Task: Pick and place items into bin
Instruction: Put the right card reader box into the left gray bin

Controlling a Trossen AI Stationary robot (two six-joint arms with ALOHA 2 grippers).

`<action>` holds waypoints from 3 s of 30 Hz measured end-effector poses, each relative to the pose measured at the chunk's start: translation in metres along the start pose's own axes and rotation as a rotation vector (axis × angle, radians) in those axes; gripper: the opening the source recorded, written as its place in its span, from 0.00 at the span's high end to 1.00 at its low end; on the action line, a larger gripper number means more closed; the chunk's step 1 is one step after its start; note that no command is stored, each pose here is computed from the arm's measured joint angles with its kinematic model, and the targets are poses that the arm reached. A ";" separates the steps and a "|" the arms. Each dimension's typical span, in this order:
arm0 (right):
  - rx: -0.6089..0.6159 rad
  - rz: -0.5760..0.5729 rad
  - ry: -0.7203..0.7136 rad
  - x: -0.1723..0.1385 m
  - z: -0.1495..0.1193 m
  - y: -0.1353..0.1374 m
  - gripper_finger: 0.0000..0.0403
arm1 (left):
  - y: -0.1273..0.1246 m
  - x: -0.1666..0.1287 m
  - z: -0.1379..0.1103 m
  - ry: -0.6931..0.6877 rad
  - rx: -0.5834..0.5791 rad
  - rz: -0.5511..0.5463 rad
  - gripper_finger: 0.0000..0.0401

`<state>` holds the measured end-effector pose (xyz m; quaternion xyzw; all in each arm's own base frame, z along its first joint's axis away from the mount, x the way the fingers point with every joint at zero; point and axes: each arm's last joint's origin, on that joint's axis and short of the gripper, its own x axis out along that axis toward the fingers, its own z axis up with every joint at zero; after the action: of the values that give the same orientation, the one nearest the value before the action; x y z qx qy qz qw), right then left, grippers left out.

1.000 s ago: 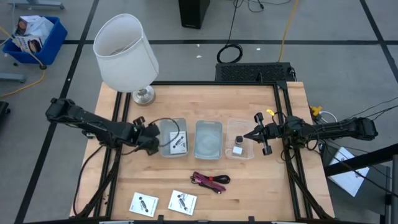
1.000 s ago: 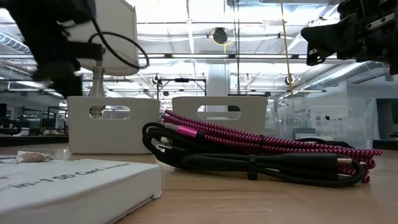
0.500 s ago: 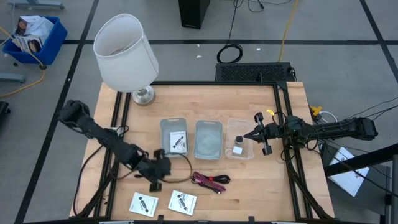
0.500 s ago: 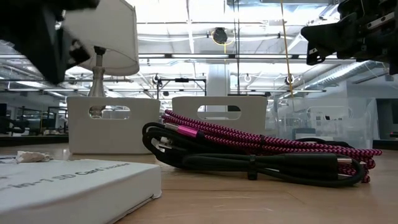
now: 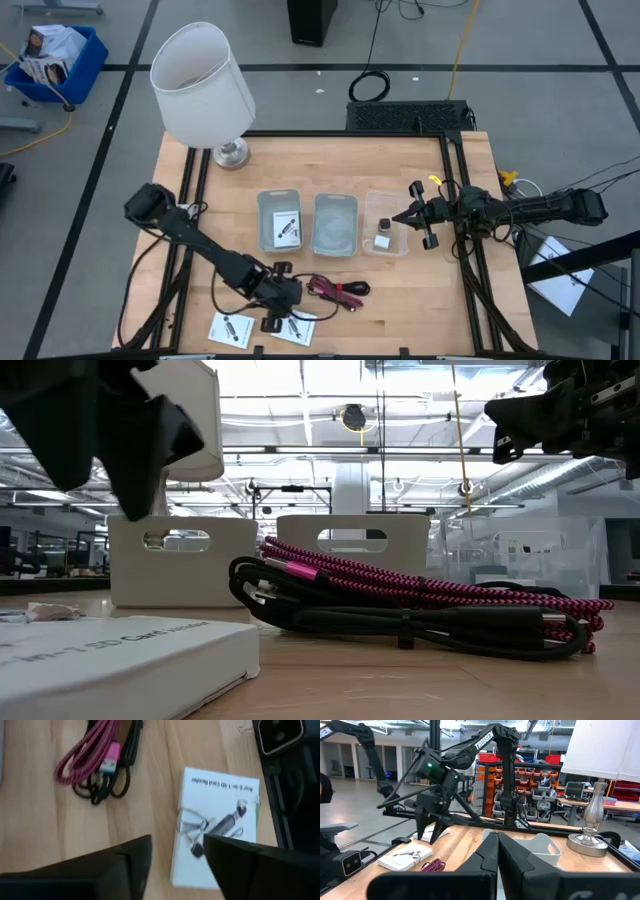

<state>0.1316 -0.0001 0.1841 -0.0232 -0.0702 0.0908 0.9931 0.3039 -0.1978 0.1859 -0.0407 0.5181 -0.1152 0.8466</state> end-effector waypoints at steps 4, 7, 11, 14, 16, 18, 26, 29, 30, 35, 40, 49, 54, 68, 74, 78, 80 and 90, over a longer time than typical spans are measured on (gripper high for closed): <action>0.000 0.000 0.000 0.000 0.000 0.000 1.00 | -0.005 0.017 0.002 0.036 0.033 -0.002 0.43; 0.000 0.000 0.000 0.000 0.000 0.000 1.00 | -0.005 0.029 -0.002 0.073 0.049 0.012 0.40; 0.007 0.000 0.000 0.000 0.000 0.000 1.00 | -0.003 0.041 -0.007 0.110 0.045 0.028 0.39; 0.008 0.000 0.000 0.000 0.000 0.000 1.00 | -0.002 0.041 -0.007 0.111 0.044 0.029 0.39; 0.008 0.000 0.000 0.000 0.000 0.000 1.00 | -0.002 0.041 -0.006 0.112 0.041 0.023 0.39; 0.008 0.000 0.000 0.000 0.000 0.000 1.00 | -0.002 0.037 -0.005 0.110 0.039 0.011 0.39; 0.005 0.000 -0.003 0.000 0.000 0.000 1.00 | -0.002 0.030 0.003 0.047 0.036 -0.020 0.39; 0.004 0.000 -0.003 0.000 0.000 0.000 1.00 | -0.001 0.033 0.003 0.054 0.035 -0.014 0.39; 0.003 0.000 -0.003 0.000 0.000 0.000 1.00 | 0.000 0.033 0.002 0.056 0.034 -0.012 0.39; 0.003 0.000 -0.003 0.000 0.000 0.000 1.00 | 0.001 0.033 0.005 0.032 0.038 0.010 0.39; -0.002 0.000 -0.003 0.000 0.000 0.000 1.00 | 0.002 0.042 0.007 0.000 0.055 0.012 0.39; -0.012 0.000 -0.002 0.000 0.000 0.000 1.00 | 0.003 0.064 -0.001 0.068 0.054 -0.025 0.39; -0.012 0.000 -0.002 0.000 0.000 0.000 1.00 | 0.003 0.065 -0.003 0.074 0.096 0.001 0.46; -0.013 0.000 -0.002 0.000 0.000 0.000 1.00 | 0.000 0.061 -0.008 0.120 0.213 -0.018 0.98; -0.012 0.000 0.000 0.000 0.000 0.000 1.00 | 0.003 0.019 -0.003 0.081 0.243 0.089 0.99; -0.012 0.000 0.000 0.000 0.000 0.000 1.00 | 0.006 -0.024 0.003 0.004 0.240 0.188 0.99; -0.012 0.000 0.000 0.000 0.000 0.000 1.00 | 0.007 -0.046 0.006 -0.045 0.261 0.219 0.99; -0.004 0.000 0.001 0.000 0.000 0.000 1.00 | 0.055 -0.140 0.008 -0.098 0.534 0.609 0.99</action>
<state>0.1317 -0.0001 0.1840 -0.0250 -0.0698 0.0909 0.9931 0.2584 -0.1121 0.3005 0.3304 0.4172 0.0123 0.8465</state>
